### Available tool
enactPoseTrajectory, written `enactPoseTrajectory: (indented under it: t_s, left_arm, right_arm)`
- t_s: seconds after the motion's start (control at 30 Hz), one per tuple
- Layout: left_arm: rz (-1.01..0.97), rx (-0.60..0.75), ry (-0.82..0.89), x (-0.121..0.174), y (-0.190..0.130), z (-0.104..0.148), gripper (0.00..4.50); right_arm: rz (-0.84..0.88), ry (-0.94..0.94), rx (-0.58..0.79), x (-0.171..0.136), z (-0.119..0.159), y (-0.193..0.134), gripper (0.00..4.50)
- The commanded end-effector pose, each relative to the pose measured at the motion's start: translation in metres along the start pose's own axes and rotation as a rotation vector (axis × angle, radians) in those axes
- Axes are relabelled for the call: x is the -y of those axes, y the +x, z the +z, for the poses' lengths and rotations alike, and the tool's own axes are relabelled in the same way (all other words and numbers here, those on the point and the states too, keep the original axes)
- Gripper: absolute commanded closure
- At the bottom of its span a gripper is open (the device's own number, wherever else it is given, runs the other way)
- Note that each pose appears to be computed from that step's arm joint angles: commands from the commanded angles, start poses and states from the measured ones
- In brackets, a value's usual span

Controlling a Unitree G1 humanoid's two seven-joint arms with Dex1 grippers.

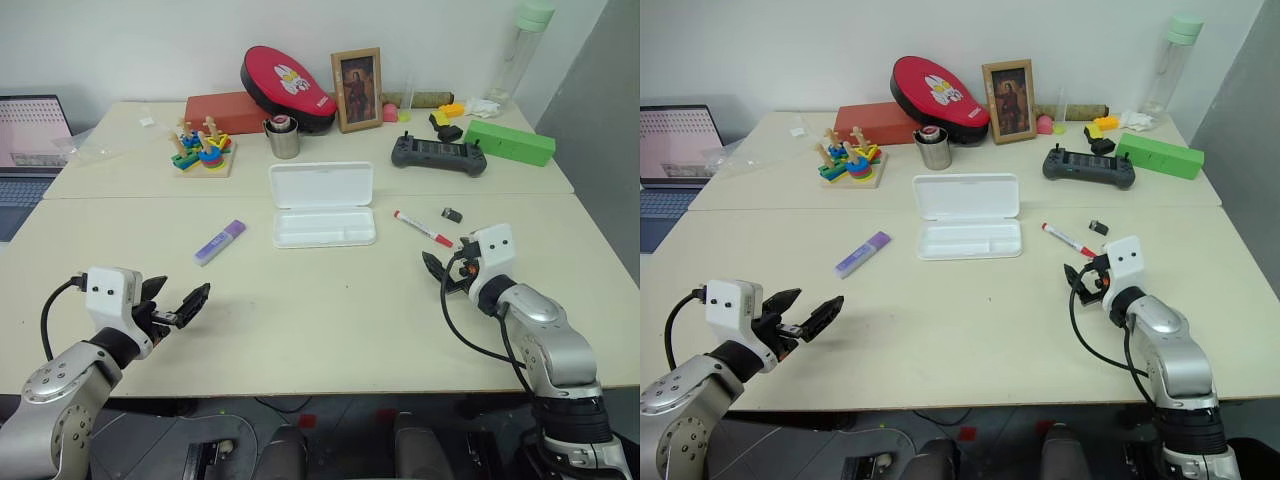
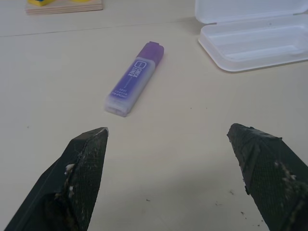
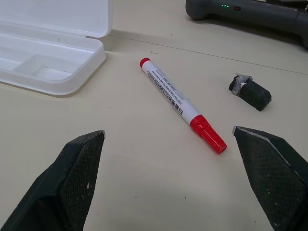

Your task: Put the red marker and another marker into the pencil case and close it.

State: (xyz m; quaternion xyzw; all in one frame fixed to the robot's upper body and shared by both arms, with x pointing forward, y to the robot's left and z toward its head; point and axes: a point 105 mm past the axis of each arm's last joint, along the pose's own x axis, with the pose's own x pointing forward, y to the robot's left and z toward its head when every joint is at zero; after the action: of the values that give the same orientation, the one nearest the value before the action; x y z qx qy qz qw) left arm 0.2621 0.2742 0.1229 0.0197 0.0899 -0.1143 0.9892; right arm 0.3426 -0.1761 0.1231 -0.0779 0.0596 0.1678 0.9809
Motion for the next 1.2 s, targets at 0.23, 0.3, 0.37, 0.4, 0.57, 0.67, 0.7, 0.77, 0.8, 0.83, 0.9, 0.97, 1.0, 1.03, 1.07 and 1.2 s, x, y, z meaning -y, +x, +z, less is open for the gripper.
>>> enactPoseTrajectory:
  t_s: [0.23, 0.3, 0.37, 0.4, 0.57, 0.67, 0.7, 0.77, 0.8, 0.83, 0.9, 0.97, 1.0, 1.03, 1.07, 1.2]
  left_arm:
    - [-0.002, 0.025, 0.045, 0.0025, 0.0012, 0.0095, 0.26]
    - [-0.001, 0.026, 0.046, 0.0025, 0.0016, 0.0096, 0.26]
    - [-0.001, 0.025, 0.047, 0.0028, 0.0017, 0.0094, 0.26]
    - [-0.001, 0.022, 0.051, 0.003, 0.0018, 0.0088, 0.26]
    - [-0.003, 0.02, 0.049, 0.0038, 0.0019, 0.0082, 0.26]
    - [-0.004, 0.023, 0.05, 0.0042, 0.0017, 0.0083, 0.26]
    - [-0.005, 0.022, 0.049, 0.0043, 0.0018, 0.0082, 0.26]
    - [-0.007, 0.022, 0.051, 0.0049, 0.0029, 0.0088, 0.26]
    - [-0.005, 0.024, 0.051, 0.0046, 0.0035, 0.0093, 0.26]
    - [-0.004, 0.025, 0.05, 0.0044, 0.0038, 0.0097, 0.26]
    - [-0.007, 0.024, 0.051, 0.005, 0.0035, 0.0094, 0.26]
    - [-0.008, 0.023, 0.05, 0.0053, 0.0037, 0.0091, 0.26]
    - [-0.009, 0.024, 0.05, 0.0056, 0.0036, 0.0091, 0.26]
    - [-0.009, 0.025, 0.05, 0.0057, 0.0036, 0.0092, 0.26]
    - [-0.011, 0.026, 0.049, 0.0062, 0.0038, 0.0095, 0.26]
    - [-0.037, 0.03, 0.059, 0.0094, 0.0045, 0.0133, 0.26]
  right_arm:
    - [0.001, -0.027, 0.06, 0.0, 0.0156, -0.0003, 0.02]
    - [0.001, -0.027, 0.06, 0.0001, 0.0156, -0.0002, 0.02]
    - [0.001, -0.027, 0.06, 0.0002, 0.0156, -0.0003, 0.02]
    - [0.001, -0.027, 0.06, 0.0002, 0.0156, -0.0004, 0.02]
    - [0.005, -0.029, 0.06, -0.0003, 0.0155, -0.0006, 0.02]
    - [0.005, -0.028, 0.059, -0.0003, 0.0152, -0.0008, 0.02]
    - [0.005, -0.029, 0.059, -0.0002, 0.0153, -0.0006, 0.02]
    - [0.005, -0.029, 0.059, -0.0003, 0.0157, 0.0006, 0.02]
    - [0.007, -0.031, 0.059, -0.0005, 0.0157, 0.0008, 0.02]
    - [0.008, -0.032, 0.059, -0.0006, 0.0156, 0.0009, 0.02]
    - [0.007, -0.035, 0.057, -0.0001, 0.0153, 0.0004, 0.02]
    - [0.006, -0.036, 0.056, 0.0006, 0.0154, 0.0004, 0.02]
    - [0.006, -0.036, 0.057, 0.0008, 0.0156, 0.0003, 0.02]
    - [0.005, -0.037, 0.057, 0.0011, 0.0156, 0.0002, 0.02]
    - [0.008, -0.041, 0.057, 0.0009, 0.0158, 0.0003, 0.02]
    - [0.05, -0.068, 0.049, -0.0023, 0.0176, 0.0015, 0.02]
